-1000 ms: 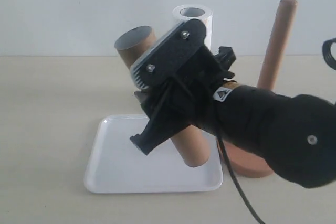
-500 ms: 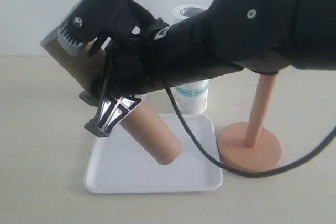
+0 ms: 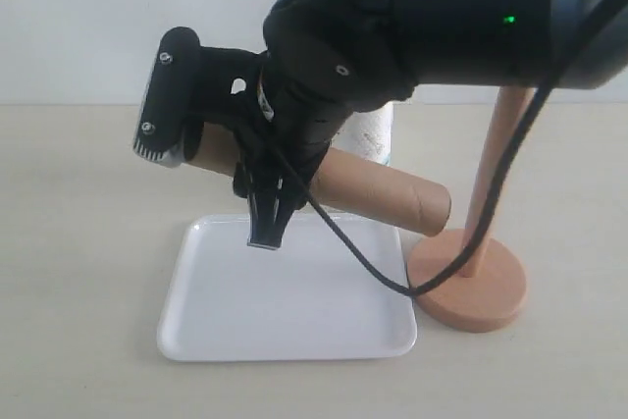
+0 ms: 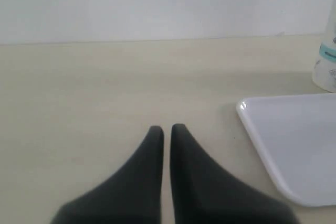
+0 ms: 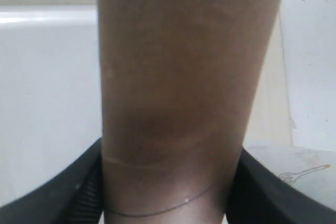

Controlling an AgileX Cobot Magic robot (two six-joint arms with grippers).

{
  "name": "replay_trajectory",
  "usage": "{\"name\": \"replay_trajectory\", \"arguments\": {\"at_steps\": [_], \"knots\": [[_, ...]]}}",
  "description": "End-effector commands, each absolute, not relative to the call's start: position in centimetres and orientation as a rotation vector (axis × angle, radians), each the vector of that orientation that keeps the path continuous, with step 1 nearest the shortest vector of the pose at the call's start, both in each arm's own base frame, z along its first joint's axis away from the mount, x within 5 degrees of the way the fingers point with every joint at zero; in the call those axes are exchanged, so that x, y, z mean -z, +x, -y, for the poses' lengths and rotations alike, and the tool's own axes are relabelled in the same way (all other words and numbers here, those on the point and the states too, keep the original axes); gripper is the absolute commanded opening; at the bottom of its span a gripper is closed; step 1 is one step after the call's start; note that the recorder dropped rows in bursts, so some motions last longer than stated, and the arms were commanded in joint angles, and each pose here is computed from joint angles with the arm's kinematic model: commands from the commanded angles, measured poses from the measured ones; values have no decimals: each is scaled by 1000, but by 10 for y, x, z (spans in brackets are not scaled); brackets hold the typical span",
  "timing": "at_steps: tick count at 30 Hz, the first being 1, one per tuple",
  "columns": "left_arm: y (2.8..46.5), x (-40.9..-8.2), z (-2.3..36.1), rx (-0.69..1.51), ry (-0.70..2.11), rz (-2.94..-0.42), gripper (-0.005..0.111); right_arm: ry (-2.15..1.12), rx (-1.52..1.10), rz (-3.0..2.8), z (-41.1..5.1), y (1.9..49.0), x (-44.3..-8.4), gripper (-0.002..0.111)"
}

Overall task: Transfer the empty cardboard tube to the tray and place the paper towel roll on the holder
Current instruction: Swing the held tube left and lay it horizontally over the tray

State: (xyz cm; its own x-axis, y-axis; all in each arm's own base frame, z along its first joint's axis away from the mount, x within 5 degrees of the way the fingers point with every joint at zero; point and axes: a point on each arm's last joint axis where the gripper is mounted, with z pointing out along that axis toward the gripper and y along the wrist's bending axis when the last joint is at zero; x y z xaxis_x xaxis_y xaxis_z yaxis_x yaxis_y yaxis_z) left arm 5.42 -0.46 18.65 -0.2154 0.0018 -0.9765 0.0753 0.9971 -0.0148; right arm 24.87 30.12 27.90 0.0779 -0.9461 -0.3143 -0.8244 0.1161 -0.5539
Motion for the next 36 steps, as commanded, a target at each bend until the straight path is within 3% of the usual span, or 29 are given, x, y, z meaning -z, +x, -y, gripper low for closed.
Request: {"name": "replay_trajectory", "arguments": {"at_steps": [1, 8, 14, 25, 28, 33, 36], "knots": [[54, -187, 5, 72, 67, -1777, 4, -1884, 359, -1729, -307, 256, -266, 0], [54, -187, 5, 72, 67, -1777, 4, -2059, 388, -1740, -326, 268, -235, 0], [54, -187, 5, 72, 67, -1777, 4, -2074, 242, -1790, -343, 269, -215, 0], [54, -187, 5, 72, 67, -1777, 4, -2019, 197, -1872, -354, 275, -179, 1], [54, -187, 5, 72, 67, -1777, 4, -1984, 180, -1878, -356, 276, -178, 15], [54, -187, 5, 72, 67, -1777, 4, -1957, 172, -1907, -356, 276, -177, 57], [54, -187, 5, 72, 67, -1777, 4, -1949, 171, -1923, -356, 276, -177, 59]]}}
